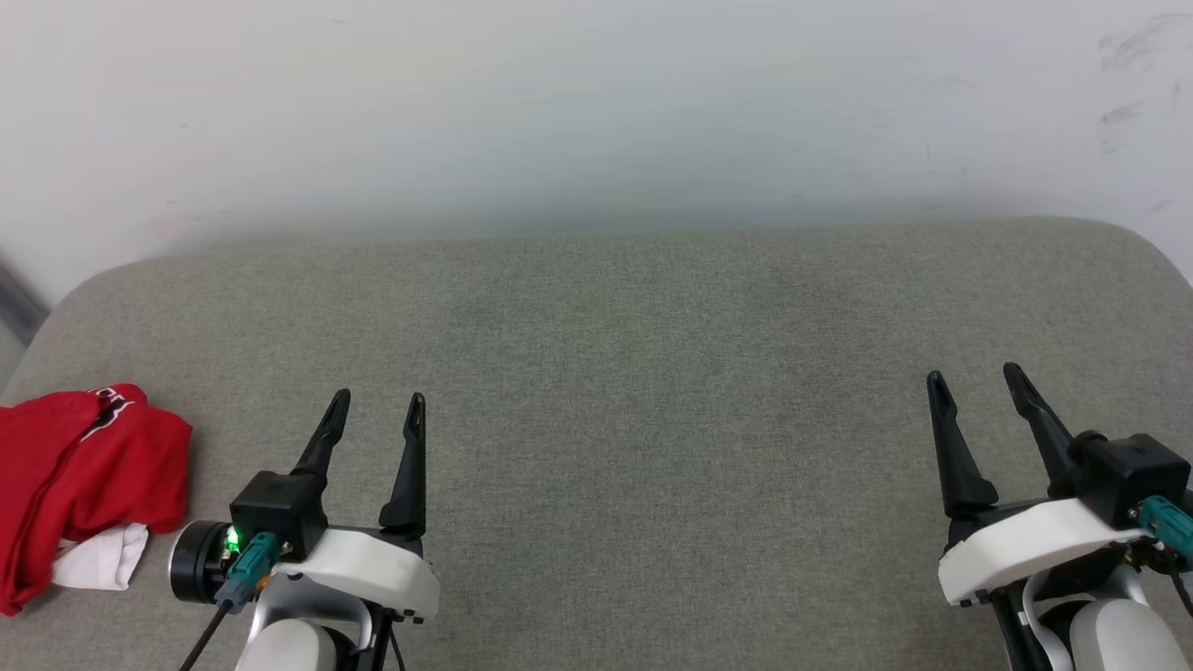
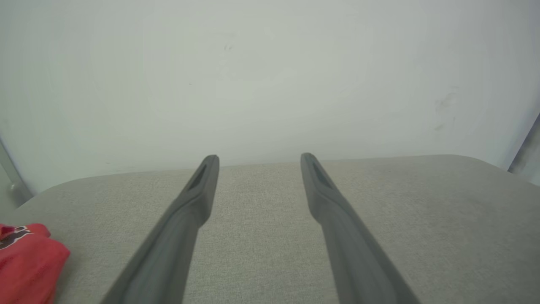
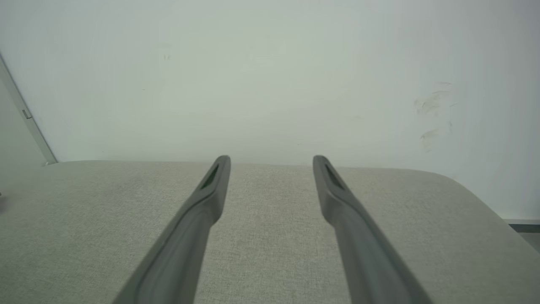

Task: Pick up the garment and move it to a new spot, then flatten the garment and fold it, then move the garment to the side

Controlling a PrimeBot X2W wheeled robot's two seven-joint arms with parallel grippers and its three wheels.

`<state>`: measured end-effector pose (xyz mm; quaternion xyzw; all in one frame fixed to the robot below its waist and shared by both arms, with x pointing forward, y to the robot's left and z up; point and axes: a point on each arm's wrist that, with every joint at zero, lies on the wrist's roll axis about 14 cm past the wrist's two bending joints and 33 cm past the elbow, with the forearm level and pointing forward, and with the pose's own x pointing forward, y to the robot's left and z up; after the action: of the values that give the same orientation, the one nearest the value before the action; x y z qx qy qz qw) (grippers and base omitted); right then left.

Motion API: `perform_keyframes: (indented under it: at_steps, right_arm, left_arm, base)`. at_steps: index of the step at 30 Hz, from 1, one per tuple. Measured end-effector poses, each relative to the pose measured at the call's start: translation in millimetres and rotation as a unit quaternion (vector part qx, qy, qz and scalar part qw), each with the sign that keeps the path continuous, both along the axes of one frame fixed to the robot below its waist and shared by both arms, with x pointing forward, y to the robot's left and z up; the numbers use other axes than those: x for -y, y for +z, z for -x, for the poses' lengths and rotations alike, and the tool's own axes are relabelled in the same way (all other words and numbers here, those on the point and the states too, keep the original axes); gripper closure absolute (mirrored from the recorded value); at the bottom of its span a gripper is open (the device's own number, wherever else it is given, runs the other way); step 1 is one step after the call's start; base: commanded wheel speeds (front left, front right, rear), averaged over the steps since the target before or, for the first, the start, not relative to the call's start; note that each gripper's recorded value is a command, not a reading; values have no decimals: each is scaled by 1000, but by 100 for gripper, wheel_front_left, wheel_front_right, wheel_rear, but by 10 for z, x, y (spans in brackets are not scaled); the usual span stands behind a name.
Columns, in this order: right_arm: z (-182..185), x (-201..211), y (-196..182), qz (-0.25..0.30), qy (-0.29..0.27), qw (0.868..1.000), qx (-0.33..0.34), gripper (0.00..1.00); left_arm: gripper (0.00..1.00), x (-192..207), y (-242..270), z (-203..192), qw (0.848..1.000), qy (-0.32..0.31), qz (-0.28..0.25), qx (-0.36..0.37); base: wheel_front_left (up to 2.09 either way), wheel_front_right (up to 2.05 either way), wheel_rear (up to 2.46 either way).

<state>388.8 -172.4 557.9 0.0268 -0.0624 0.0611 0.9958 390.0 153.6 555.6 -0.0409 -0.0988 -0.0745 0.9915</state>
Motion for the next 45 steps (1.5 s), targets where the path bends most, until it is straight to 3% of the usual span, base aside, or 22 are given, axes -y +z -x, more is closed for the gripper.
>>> perform_keyframes:
  at_steps: [21,32,45]
  right_arm:
    - [-117,-313,104,30,37,999,26,0]
    - [-247,-928,149,13,121,992,34,0]
    - [-280,-1734,129,1,226,974,32,0]
  left_arm:
    - [0,-297,-9,133,998,51,-29,11]
    - [0,-867,-20,482,990,139,-22,9]
    - [0,-1530,-61,1080,968,251,-18,3]
  base:
    - [0,0,0]
    - [0,0,0]
    - [0,0,0]
